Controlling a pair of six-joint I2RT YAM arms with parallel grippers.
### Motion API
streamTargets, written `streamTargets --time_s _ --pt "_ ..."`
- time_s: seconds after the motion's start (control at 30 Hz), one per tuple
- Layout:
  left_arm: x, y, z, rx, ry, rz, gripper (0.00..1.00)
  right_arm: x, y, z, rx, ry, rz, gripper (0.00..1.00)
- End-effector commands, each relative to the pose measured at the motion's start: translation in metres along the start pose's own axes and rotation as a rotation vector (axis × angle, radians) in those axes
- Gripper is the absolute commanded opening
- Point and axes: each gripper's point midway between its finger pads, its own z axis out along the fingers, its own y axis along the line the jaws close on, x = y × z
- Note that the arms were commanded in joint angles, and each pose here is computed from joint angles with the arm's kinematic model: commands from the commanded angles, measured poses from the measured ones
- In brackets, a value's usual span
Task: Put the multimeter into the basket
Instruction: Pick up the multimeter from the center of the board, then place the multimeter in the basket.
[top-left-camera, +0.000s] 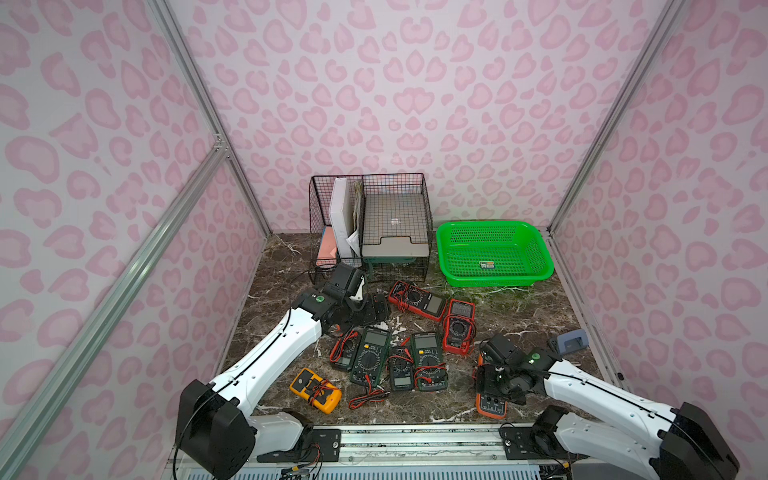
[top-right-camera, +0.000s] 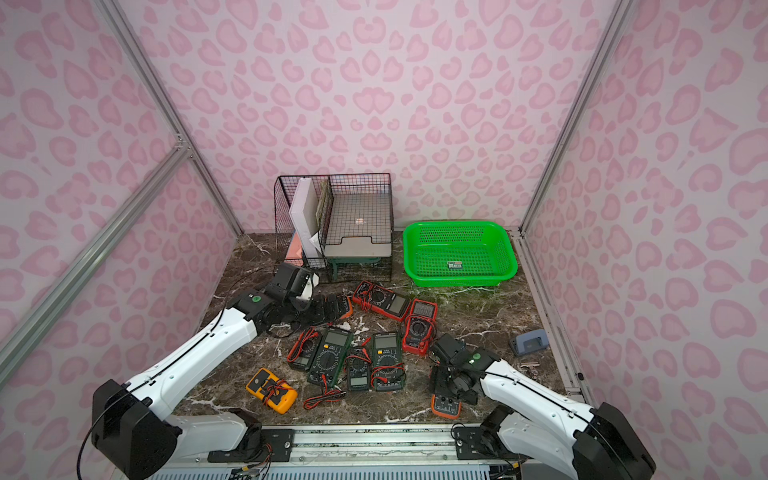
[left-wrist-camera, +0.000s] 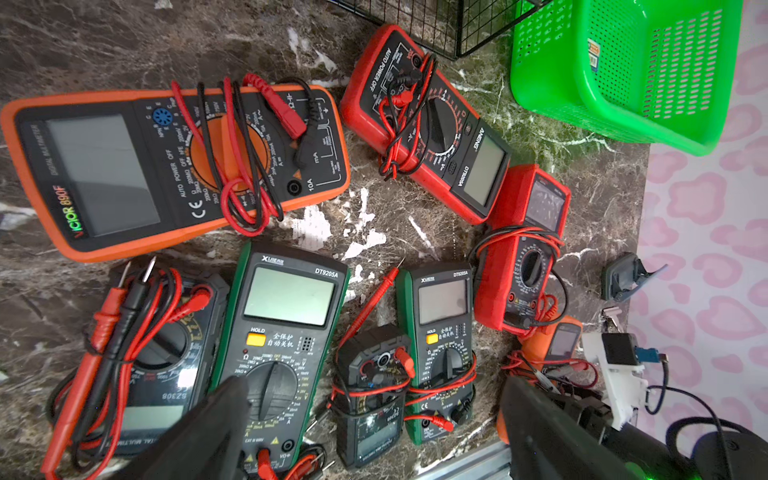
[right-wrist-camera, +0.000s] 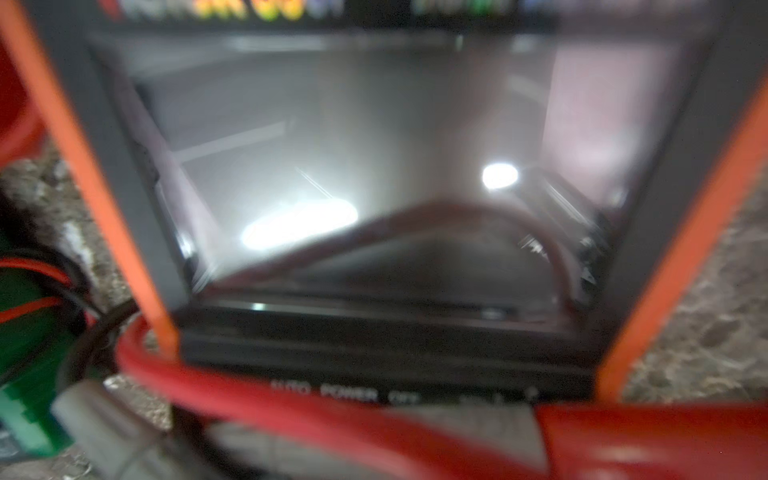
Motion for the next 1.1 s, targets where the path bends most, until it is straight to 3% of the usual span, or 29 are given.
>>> streamTargets --time_s 0.0,0.33,0.67,1.07 --pt "-0.004 -0.006 -0.003 0.010 -0.003 -0.001 0.99 -0.007 0.004 -0.013 -0.026 -0.049 0.020 0.33" --pt "-0.021 -0.024 -0.015 0.033 -0.027 0.014 0.98 -0.047 0.023 -0.076 -0.091 -0.209 0.018 0.26" --pt "-0.044 -0.032 -0.028 -0.015 -0.076 0.069 0.99 -0.147 0.076 -0.142 -0.233 -0.429 -0.049 0.26" --pt "-0.079 -0.043 -0.032 -0.064 -0.136 0.157 0.98 -0.249 0.105 -0.154 -0.286 -0.532 -0.023 0.26"
